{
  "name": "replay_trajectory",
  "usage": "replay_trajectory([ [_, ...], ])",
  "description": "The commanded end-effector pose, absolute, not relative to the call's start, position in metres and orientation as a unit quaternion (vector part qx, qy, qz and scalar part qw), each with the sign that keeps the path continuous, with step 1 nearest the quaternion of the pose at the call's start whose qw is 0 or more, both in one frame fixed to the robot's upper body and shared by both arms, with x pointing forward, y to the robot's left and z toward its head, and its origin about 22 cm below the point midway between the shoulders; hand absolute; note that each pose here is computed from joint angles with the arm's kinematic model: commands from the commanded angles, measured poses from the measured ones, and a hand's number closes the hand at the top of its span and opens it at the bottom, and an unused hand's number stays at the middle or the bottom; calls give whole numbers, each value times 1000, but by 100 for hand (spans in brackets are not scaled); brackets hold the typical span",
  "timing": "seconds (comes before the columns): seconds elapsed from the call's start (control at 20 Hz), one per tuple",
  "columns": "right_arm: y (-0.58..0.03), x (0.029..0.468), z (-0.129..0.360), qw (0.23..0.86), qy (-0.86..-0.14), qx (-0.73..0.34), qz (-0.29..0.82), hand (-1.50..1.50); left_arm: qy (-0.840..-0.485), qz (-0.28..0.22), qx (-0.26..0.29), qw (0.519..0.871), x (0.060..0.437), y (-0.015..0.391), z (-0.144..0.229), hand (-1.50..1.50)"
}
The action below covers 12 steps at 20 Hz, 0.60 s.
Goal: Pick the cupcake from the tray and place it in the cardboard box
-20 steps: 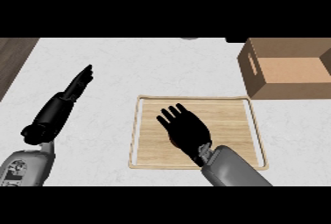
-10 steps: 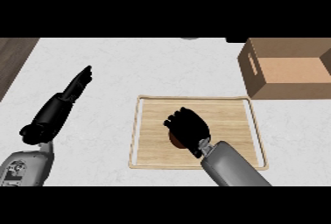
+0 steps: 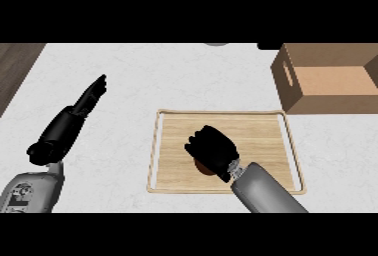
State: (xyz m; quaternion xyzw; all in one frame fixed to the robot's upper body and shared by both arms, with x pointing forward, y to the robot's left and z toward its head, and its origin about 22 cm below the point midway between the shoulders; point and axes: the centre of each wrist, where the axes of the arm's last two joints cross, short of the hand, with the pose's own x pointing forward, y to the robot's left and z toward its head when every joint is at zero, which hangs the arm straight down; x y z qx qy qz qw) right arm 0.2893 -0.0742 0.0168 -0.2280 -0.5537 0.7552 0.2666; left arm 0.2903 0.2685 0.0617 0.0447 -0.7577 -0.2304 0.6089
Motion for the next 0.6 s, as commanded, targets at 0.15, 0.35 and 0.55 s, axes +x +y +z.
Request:
replay_trajectory([
  [0.15, -194, 268, -4, 209, -589, -56, 779, 150, -758, -223, 52, 610, 293, 269, 71, 0],
  [0.35, -261, 264, 18, 160, -642, -10, 750, 150, -752, -218, 55, 620, 283, 281, 54, 0],
  [0.55, -306, 253, 42, 120, -698, -11, 706, 150, -753, -218, 46, 620, 284, 293, 58, 0],
])
